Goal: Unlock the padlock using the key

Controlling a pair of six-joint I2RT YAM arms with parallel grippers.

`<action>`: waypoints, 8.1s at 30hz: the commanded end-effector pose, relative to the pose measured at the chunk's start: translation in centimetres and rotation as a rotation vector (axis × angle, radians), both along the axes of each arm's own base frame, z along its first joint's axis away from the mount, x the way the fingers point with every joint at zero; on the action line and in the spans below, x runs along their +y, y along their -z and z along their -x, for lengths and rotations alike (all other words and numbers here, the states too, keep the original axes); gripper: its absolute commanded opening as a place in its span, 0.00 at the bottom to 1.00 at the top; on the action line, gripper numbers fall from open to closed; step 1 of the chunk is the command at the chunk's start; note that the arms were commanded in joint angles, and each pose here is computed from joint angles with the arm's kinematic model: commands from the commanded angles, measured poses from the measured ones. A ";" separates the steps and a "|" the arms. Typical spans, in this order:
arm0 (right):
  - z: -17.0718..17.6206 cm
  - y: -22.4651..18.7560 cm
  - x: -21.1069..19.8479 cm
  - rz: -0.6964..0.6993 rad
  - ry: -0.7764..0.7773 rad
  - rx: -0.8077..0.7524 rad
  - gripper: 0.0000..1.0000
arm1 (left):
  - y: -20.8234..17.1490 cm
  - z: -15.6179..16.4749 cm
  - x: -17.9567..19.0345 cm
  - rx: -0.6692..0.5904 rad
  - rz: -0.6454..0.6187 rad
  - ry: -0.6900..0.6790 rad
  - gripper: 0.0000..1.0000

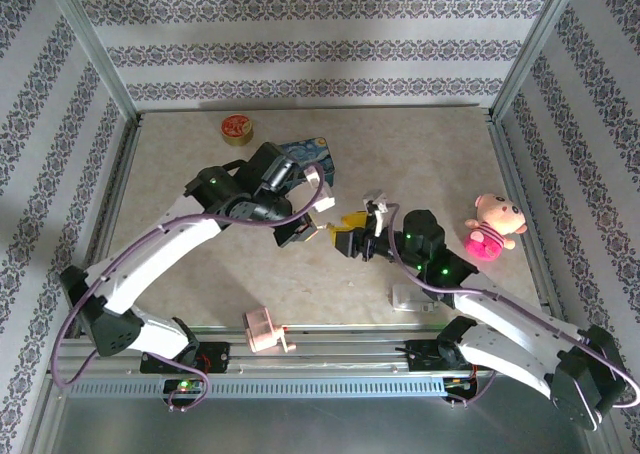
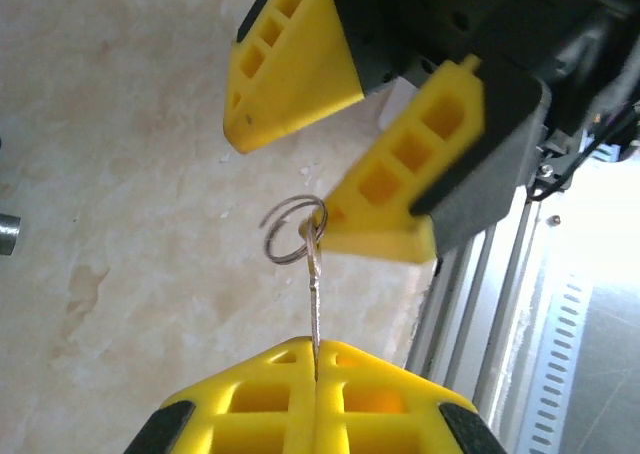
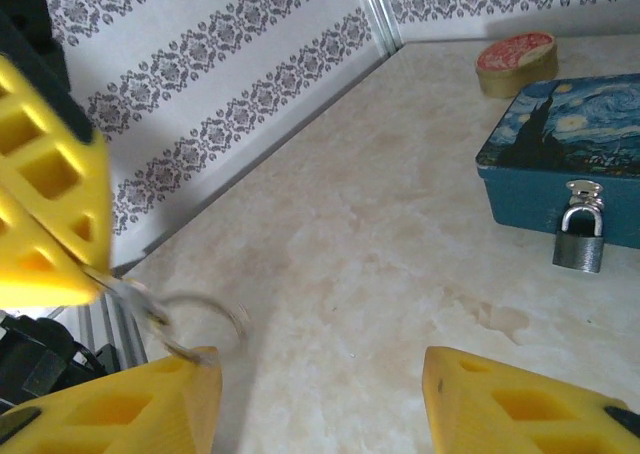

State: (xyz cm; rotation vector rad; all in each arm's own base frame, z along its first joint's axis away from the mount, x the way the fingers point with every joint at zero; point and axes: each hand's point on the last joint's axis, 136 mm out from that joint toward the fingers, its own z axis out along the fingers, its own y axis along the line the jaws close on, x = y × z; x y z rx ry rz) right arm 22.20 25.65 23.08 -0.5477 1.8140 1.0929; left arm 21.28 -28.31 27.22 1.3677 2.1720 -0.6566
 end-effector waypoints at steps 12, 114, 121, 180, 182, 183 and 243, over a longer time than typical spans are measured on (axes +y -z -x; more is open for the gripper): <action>5.1 -6.0 0.7 -0.132 -0.277 -0.156 0.56 | -1.3 2.5 -0.6 -0.003 0.085 0.137 0.00; -1.8 -0.9 -1.2 -0.058 0.000 0.182 0.00 | -7.3 -6.7 5.4 -0.292 0.376 -0.580 0.99; -3.6 1.7 -2.8 -0.005 0.166 0.322 0.00 | -4.0 -9.6 8.6 -0.238 0.323 -0.816 0.99; -6.2 8.2 -9.8 -0.037 0.528 0.478 0.00 | 21.2 -25.3 3.5 -0.179 -0.005 -1.391 0.72; -6.1 8.0 -9.9 -0.042 0.527 0.474 0.00 | 21.4 -25.5 3.3 -0.176 -0.005 -1.387 0.72; -6.1 8.0 -9.9 -0.041 0.527 0.471 0.00 | 21.5 -25.6 3.1 -0.176 0.000 -1.386 0.72; -5.0 11.0 -11.1 -0.002 0.567 0.496 0.00 | 23.6 -22.6 2.9 0.093 0.001 -1.308 0.00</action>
